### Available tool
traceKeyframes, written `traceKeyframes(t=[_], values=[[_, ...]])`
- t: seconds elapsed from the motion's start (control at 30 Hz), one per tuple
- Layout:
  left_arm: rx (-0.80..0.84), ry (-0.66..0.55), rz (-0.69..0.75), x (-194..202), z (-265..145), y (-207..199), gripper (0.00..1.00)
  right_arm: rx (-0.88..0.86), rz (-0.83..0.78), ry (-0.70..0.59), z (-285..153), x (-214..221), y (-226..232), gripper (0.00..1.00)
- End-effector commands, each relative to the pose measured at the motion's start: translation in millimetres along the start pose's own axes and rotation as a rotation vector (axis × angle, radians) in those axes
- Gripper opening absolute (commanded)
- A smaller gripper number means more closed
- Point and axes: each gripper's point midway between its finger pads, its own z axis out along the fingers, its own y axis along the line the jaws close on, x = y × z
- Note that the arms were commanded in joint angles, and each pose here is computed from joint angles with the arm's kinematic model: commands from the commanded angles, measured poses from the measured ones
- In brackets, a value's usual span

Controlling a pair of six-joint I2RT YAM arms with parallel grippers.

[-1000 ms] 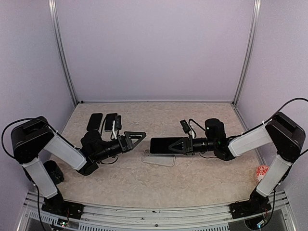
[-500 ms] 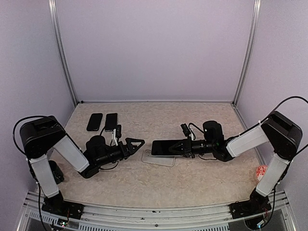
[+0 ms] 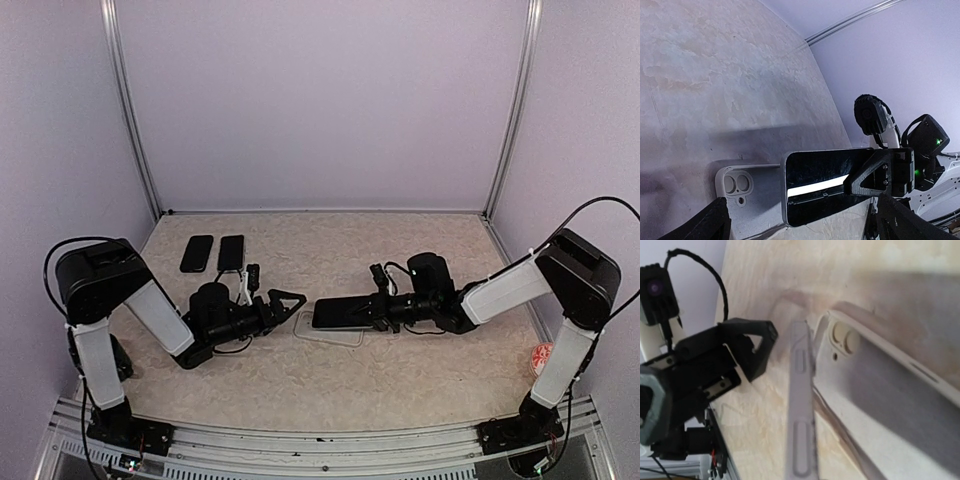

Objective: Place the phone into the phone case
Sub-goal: Install the phone on the phone case.

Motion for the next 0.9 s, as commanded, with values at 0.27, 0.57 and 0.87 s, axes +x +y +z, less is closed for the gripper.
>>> traceKeyframes(t=[0.27, 0.57, 0.87], values=[[-0.054, 0.056, -0.013, 16, 15, 14, 0.99, 0.043, 0.038, 0.001, 14, -6, 0, 0.0], [-0.063, 0.066, -0.017, 23, 16, 12, 0.99, 0.041, 0.115, 0.038, 20, 1, -6, 0.0], [-0.066, 0.075, -0.024, 29, 16, 9, 0.99, 0.011, 0.156, 0.06, 25, 8, -2, 0.0]])
